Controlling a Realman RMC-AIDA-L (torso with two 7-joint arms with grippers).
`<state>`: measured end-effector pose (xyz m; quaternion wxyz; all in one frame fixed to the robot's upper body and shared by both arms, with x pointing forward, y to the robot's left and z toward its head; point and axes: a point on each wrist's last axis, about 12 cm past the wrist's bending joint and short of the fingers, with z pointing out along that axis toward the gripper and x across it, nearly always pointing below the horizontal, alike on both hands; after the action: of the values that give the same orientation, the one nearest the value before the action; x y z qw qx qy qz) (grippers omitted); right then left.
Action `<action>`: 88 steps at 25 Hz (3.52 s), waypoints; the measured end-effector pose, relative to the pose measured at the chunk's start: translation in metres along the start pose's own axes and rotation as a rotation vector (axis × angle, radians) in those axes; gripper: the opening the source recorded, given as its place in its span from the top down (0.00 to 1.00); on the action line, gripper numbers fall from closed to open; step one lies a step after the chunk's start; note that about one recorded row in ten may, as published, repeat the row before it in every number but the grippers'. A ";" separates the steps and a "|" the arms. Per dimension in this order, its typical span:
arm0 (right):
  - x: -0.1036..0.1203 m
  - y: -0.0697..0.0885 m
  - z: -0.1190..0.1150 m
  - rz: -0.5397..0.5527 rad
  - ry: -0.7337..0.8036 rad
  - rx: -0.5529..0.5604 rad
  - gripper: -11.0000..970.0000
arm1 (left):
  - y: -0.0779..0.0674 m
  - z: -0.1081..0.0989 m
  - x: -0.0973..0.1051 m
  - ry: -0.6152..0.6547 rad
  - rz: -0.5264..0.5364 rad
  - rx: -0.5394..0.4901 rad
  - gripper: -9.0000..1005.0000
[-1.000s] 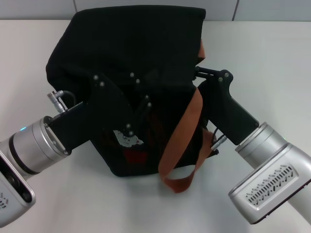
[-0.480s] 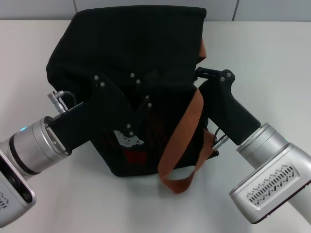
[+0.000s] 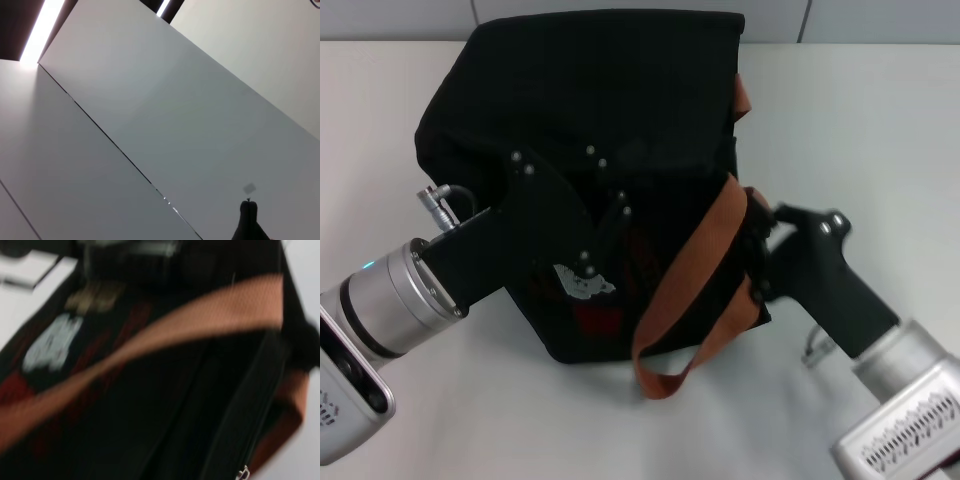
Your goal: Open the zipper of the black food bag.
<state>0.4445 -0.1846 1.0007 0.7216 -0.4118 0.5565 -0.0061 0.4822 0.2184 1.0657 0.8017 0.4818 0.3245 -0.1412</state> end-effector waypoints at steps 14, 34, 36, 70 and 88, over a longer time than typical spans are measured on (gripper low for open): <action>-0.007 -0.005 -0.059 0.111 -0.053 0.204 0.89 | 0.000 -0.004 0.002 0.086 -0.203 -0.276 0.84; -0.011 -0.046 -0.084 0.620 -0.386 -0.131 0.34 | -0.056 -0.035 -0.001 0.289 -0.676 -0.319 0.83; -0.009 -0.051 -0.085 0.649 -0.386 -0.185 0.34 | -0.058 -0.027 -0.001 0.268 -0.680 -0.250 0.83; 0.002 -0.080 -0.055 0.738 -0.234 -0.591 0.14 | 0.005 -0.094 -0.022 0.268 -0.799 0.289 0.17; 0.002 -0.077 -0.052 0.734 -0.223 -0.620 0.14 | 0.006 -0.094 -0.022 0.260 -0.786 0.288 0.17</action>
<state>0.4378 -0.2668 1.0426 0.5748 -0.3820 0.5600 0.4584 0.4325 0.3008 1.0534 0.5641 0.4422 0.5586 -0.4174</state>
